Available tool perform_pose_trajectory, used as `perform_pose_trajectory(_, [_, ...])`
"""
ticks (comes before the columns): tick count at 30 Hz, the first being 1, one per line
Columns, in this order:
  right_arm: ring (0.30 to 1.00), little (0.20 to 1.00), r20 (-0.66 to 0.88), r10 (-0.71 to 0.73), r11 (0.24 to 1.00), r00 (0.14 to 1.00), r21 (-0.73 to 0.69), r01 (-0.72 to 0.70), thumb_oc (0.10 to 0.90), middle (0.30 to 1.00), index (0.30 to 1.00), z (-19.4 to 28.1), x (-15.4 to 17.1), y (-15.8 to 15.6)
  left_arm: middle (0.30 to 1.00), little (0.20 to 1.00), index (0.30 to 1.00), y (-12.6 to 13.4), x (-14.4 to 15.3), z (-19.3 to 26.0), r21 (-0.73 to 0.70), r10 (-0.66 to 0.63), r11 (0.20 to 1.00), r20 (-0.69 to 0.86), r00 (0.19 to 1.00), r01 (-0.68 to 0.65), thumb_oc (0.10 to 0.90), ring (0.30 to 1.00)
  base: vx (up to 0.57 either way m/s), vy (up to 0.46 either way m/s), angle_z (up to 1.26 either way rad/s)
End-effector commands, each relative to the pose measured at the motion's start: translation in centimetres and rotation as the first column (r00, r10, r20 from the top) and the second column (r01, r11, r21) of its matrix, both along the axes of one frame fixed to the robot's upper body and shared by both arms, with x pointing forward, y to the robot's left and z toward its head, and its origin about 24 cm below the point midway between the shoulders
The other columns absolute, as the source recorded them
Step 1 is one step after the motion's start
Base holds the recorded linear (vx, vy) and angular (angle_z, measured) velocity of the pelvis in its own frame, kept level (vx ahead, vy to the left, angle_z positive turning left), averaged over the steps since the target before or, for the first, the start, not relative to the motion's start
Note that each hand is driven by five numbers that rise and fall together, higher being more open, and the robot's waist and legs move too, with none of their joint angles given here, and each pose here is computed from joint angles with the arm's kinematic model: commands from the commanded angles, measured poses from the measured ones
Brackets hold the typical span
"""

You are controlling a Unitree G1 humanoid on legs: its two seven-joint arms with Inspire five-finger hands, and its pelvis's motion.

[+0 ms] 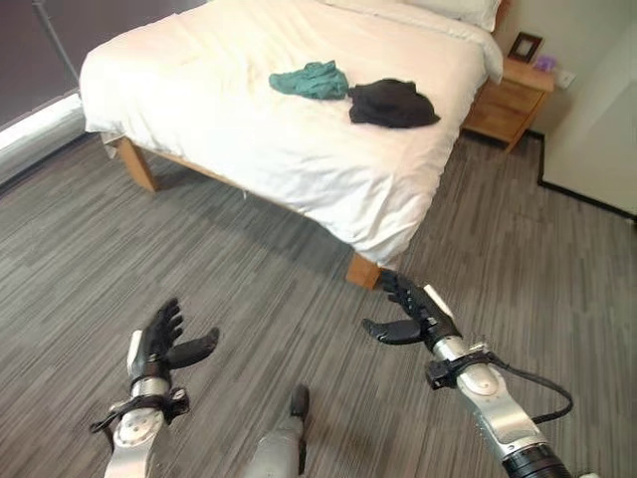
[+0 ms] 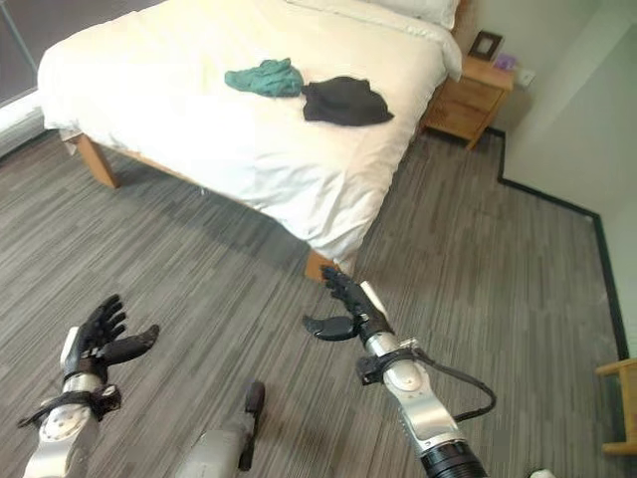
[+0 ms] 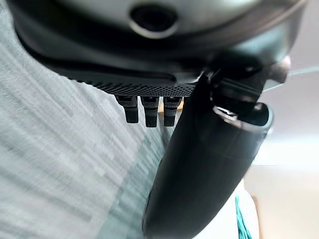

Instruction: Pick up bed clothes into laundry basket.

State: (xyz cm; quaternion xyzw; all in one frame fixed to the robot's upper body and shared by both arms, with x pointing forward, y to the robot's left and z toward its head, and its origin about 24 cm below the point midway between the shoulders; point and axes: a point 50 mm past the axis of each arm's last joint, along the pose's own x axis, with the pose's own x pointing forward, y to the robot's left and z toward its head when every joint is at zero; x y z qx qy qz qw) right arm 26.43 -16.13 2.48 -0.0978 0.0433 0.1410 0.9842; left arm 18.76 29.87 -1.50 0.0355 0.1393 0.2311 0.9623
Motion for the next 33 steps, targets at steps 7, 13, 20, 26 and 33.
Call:
perform_pose_trajectory(7, [0.900, 0.900, 0.259, 0.084, 0.996, 0.962, 0.001, -0.088, 0.800, 0.900, 0.900, 5.8, 2.3, 0.7, 0.900, 0.900, 0.900, -1.0, 4.6, 8.5, 0.207, -0.221, 0.966, 0.349, 0.911, 0.155, 0.800, 0.900, 0.63, 0.092, 0.51])
perform_pose_trajectory(13, [0.900, 0.900, 0.377, 0.035, 0.998, 0.926, -0.067, -0.011, 0.800, 0.900, 0.900, 9.3, 4.0, -1.3, 0.900, 0.900, 0.900, -2.0, 6.3, 9.7, 0.262, -0.268, 0.949, 0.376, 0.887, 0.176, 0.800, 0.900, 0.52, -0.178, 0.68])
perform_pose_trajectory(20, [0.900, 0.900, 0.553, -0.066, 0.988, 0.831, -0.082, 0.133, 0.800, 0.900, 0.900, 14.4, 4.5, -3.9, 0.900, 0.900, 0.900, -2.1, 6.5, 9.6, 0.227, -0.259, 0.957, 0.378, 0.889, 0.182, 0.800, 0.900, 0.28, -0.131, -0.04])
perform_pose_trajectory(26, [0.900, 0.900, 0.515, -0.107, 0.967, 0.851, -0.147, 0.210, 0.800, 0.900, 0.900, 12.8, 2.7, -6.4, 0.900, 0.900, 0.900, -1.7, 6.2, 10.3, 0.258, -0.279, 0.948, 0.381, 0.882, 0.188, 0.800, 0.900, 0.35, 0.141, -0.70])
perform_pose_trajectory(33, [0.900, 0.900, 0.388, -0.092, 0.954, 0.917, -0.231, 0.193, 0.800, 0.900, 0.900, 9.5, 1.4, -6.9, 0.900, 0.900, 0.900, -4.7, 9.0, 12.7, 0.274, -0.394, 0.915, 0.452, 0.800, 0.296, 0.800, 0.900, 0.29, 0.266, -0.66])
